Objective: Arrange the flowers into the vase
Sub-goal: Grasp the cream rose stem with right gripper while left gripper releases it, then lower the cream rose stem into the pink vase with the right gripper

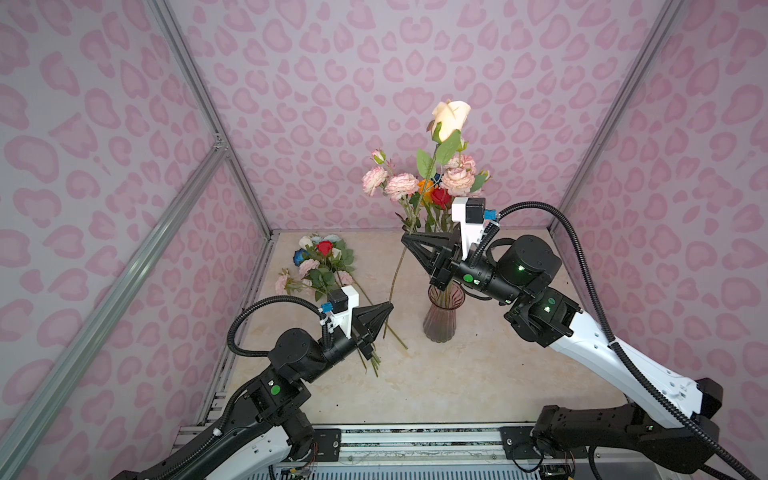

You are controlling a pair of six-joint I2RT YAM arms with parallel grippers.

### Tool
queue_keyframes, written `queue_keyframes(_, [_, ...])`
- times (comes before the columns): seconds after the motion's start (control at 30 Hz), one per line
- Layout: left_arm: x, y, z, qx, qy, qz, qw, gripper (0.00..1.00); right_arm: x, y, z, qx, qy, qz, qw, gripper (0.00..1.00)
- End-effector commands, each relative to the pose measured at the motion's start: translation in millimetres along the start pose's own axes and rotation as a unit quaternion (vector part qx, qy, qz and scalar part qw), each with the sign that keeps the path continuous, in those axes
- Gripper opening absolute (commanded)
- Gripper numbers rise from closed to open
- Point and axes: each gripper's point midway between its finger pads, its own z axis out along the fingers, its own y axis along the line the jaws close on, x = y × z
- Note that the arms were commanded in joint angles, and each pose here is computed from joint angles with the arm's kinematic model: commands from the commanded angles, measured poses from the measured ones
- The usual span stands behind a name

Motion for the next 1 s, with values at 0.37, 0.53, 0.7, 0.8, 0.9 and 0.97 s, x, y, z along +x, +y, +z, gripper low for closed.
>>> queue_keyframes(0.37, [14.6, 64.7, -28.3, -0.190, 0.005, -0.044, 0.981, 0.50, -17.6, -26.1, -36.3, 0.118, 0.024, -0.124, 0.985, 0.05])
queue_keyframes(0.53, [26.8, 79.9, -45.3, -0.230, -0.007, -0.059, 0.971, 0.52, -41.6, -55.3, -71.9, 0.201, 0.010, -0.158, 0.967, 0.05])
queue_keyframes(0.7, [33.6, 82.5, -44.4, -0.236, 0.001, -0.062, 0.970, 0.52, -43.8, -89.3, -90.1, 0.246, -0.012, -0.144, 0.959, 0.05])
queue_keyframes(0.8, [36.1, 81.1, -40.3, -0.231, 0.010, -0.063, 0.971, 0.52, -32.1, -104.1, -89.8, 0.255, -0.010, -0.136, 0.957, 0.05])
queue_keyframes(0.9, [38.2, 81.2, -38.6, -0.232, 0.017, -0.063, 0.971, 0.52, -17.2, -114.6, -86.5, 0.260, -0.001, -0.133, 0.957, 0.05])
queue_keyframes(0.97, [39.6, 81.4, -38.7, -0.232, 0.019, -0.064, 0.970, 0.52, -3.4, -121.5, -85.5, 0.263, 0.009, -0.129, 0.956, 0.05])
